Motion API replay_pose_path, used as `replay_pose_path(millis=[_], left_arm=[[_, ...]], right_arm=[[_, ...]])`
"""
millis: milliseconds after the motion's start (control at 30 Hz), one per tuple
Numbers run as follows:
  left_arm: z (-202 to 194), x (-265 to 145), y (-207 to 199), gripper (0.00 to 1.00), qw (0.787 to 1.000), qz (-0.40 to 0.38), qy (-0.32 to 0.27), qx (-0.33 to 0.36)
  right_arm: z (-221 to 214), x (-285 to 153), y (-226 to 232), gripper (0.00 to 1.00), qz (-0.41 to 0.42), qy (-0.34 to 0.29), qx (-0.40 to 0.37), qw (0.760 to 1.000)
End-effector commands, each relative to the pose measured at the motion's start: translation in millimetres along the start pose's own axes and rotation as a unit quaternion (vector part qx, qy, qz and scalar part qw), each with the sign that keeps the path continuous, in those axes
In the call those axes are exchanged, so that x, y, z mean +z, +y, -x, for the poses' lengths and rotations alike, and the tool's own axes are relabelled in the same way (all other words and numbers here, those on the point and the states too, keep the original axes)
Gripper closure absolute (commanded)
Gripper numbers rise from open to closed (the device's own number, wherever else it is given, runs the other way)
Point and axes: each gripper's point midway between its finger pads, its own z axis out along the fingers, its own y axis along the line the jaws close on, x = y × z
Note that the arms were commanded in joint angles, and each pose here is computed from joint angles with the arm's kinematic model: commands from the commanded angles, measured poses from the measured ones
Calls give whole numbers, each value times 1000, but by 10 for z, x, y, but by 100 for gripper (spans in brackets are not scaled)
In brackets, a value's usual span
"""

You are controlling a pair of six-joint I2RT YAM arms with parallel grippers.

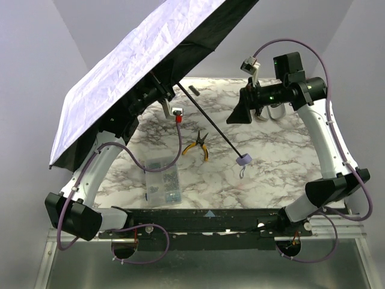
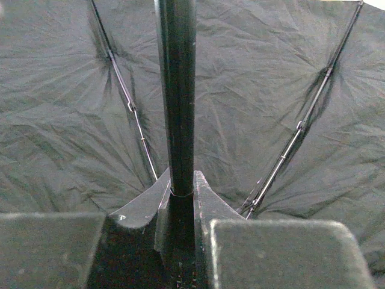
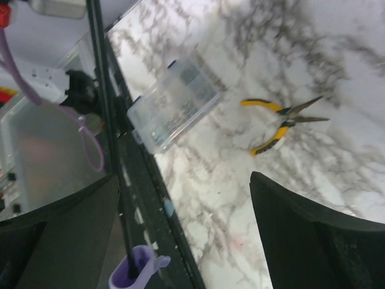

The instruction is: Open the umbrella

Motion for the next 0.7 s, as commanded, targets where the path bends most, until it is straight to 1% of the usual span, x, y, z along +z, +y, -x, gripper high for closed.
replay_pose_path(millis=[0, 67, 133, 233, 333, 467, 667], left_arm=[[57, -62, 168, 100, 999, 28, -10, 37], [56, -53, 125, 100, 999, 23, -9, 34], [32, -45, 98, 100, 999, 19, -3, 32], [-9, -29, 87, 100, 999, 17, 5, 27], [-30, -14, 68, 100, 1000, 14, 8, 23], [-77, -9, 20, 100, 999, 7, 22, 28], [-202, -20, -58, 100, 999, -4, 47, 24]], right_arm=[[-186, -81, 379, 9, 77, 40, 5, 996], [-244, -38, 424, 10, 95, 50, 3, 994], [-305, 42, 451, 13, 109, 61, 1, 992], [-481, 288, 359, 17, 77, 102, 3, 992], [-698, 454, 298, 23, 64, 143, -19, 987], [-887, 553, 273, 36, 63, 181, -25, 981], [-1239, 457, 201, 63, 53, 233, -34, 970]])
